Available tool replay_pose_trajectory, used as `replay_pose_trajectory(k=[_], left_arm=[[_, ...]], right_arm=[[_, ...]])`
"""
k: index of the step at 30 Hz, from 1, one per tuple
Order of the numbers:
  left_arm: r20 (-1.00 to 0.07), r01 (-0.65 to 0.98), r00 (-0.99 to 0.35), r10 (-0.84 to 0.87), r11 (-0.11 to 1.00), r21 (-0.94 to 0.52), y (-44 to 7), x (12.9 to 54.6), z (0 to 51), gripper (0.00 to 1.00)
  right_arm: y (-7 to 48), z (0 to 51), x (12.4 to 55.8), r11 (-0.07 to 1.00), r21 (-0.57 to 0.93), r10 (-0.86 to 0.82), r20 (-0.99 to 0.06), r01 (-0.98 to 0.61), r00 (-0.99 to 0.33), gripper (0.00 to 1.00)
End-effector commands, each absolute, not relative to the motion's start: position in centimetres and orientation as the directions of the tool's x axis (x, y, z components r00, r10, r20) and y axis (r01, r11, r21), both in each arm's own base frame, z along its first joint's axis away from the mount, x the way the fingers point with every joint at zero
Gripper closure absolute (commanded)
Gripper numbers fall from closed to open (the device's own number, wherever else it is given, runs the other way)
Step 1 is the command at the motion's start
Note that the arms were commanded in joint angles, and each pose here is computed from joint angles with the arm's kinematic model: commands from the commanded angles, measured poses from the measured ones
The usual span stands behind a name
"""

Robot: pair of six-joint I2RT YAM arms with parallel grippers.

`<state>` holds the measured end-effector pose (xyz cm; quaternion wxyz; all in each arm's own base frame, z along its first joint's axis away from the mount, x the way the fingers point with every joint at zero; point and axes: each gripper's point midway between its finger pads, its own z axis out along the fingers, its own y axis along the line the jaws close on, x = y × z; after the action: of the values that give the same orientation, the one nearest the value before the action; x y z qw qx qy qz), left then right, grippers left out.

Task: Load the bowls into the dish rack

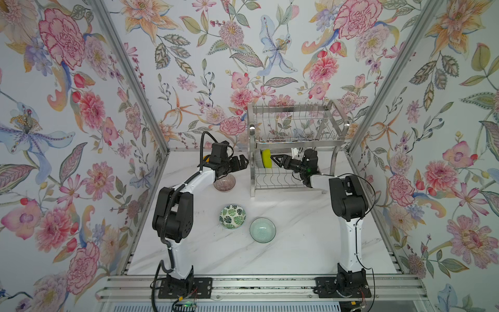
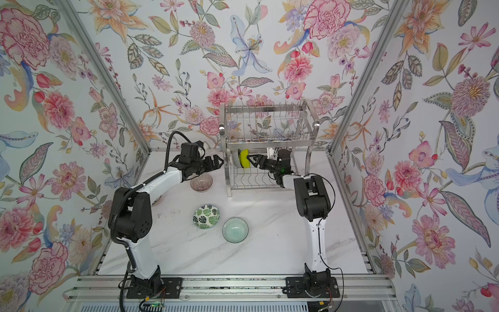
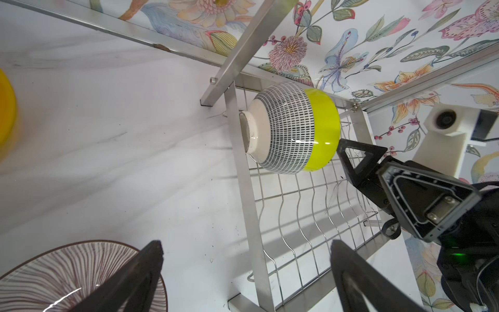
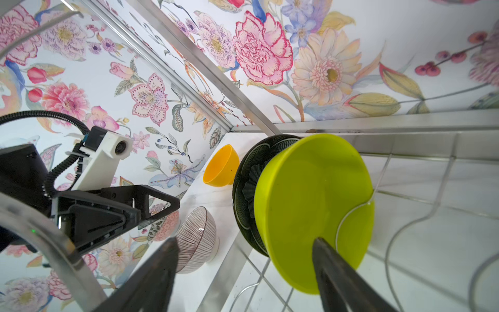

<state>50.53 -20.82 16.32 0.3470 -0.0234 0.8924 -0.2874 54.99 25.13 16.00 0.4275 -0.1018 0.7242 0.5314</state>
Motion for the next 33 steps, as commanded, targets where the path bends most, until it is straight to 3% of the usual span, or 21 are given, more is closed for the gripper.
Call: replay_pose_trajectory(k=[1,2,18,33], left_arm=[[-0.620,0.101,-0.738,-0.267,0.865,-0.492,-19.4,50.3,17.6,0.01],[-0.621,0.081,-0.735,-0.272,0.874,-0.479,-18.9,50.2,17.6,0.01],[-0.681,-0.157,-0.638,-0.359,0.927,-0.341,-11.5,44.3,19.2,0.01],[-0.649,0.001,-0.610,-0.455,0.818,-0.575,-12.7,35.3,12.3,0.04]], right_arm=[[24.0,19.6,54.5,0.384,0.661,0.371,-0.750,-0.645,-0.547,0.07],[23.8,19.8,54.2,0.376,0.664,0.383,-0.747,-0.647,-0.544,0.02],[21.2,18.5,50.4,0.447,0.714,0.495,-0.699,-0.539,-0.515,0.02],[23.1,15.3,43.5,0.732,0.489,0.259,-0.844,-0.475,-0.470,0.01]])
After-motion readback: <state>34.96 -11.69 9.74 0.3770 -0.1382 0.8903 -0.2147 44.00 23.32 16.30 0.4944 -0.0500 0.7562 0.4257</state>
